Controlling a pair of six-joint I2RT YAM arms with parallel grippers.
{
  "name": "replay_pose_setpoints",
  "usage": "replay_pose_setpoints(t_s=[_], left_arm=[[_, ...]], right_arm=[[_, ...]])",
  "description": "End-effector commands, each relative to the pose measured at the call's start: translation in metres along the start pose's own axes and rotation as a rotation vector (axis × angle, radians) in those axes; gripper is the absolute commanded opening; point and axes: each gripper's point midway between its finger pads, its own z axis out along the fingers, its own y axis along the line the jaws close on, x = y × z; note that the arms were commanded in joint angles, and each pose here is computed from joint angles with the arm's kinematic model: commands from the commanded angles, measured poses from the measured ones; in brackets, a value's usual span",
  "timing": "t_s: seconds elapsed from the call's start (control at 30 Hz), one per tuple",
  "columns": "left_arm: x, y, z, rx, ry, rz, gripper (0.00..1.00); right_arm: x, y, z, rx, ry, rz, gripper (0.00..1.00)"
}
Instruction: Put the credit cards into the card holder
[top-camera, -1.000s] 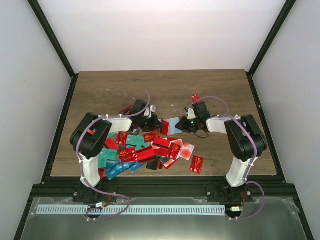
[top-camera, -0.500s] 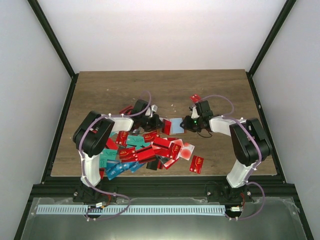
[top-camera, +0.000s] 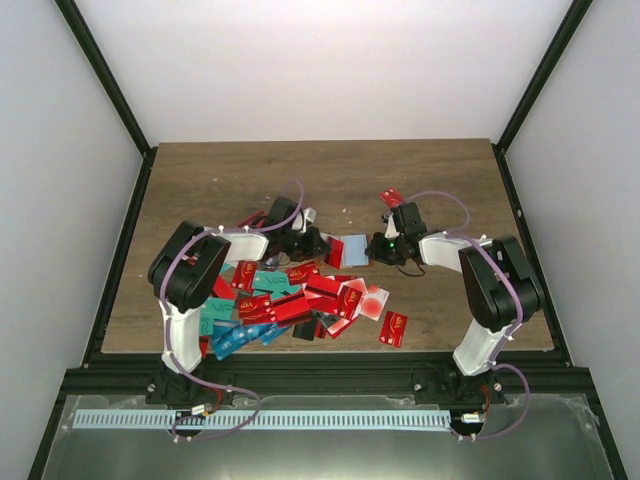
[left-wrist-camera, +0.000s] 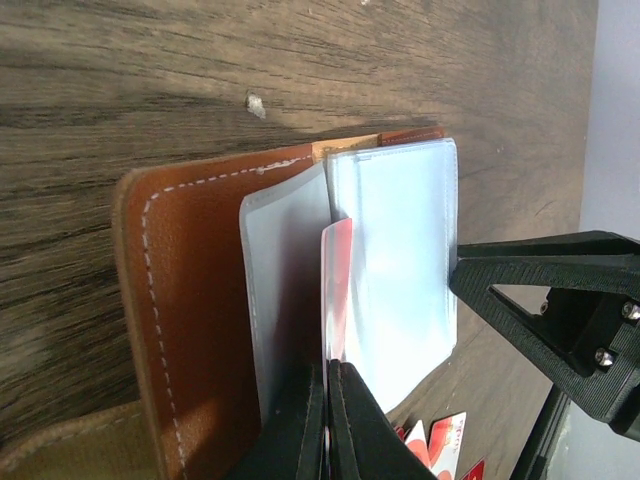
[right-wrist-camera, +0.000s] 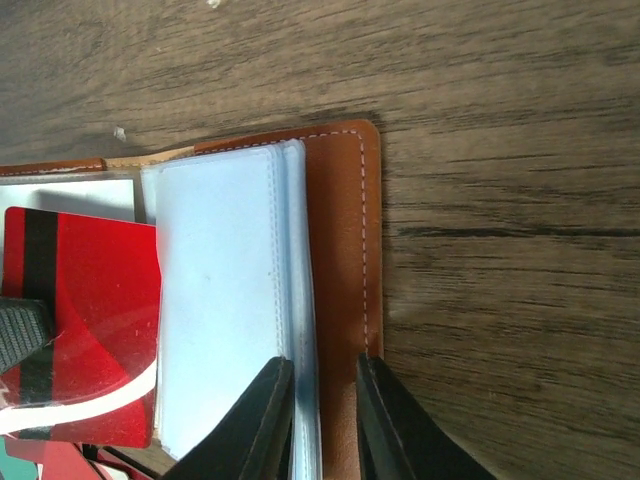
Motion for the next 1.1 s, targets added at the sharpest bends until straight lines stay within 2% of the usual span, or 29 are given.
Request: replay_pose_setpoints(t_s=[0.0,1.07], left_arm=[[0.003,0.013,0.009,-0.041,0.017,-0.025,0.04],[-0.012,0.0,0.02,0.026,-0.007,-0.054,0.04]], right_arm=[[0.009,-0.003,0.007,-0.017,0.035,0.002,0.19],[0.026,0.014,0.01,-0.141,0.114,0.02,0.18]])
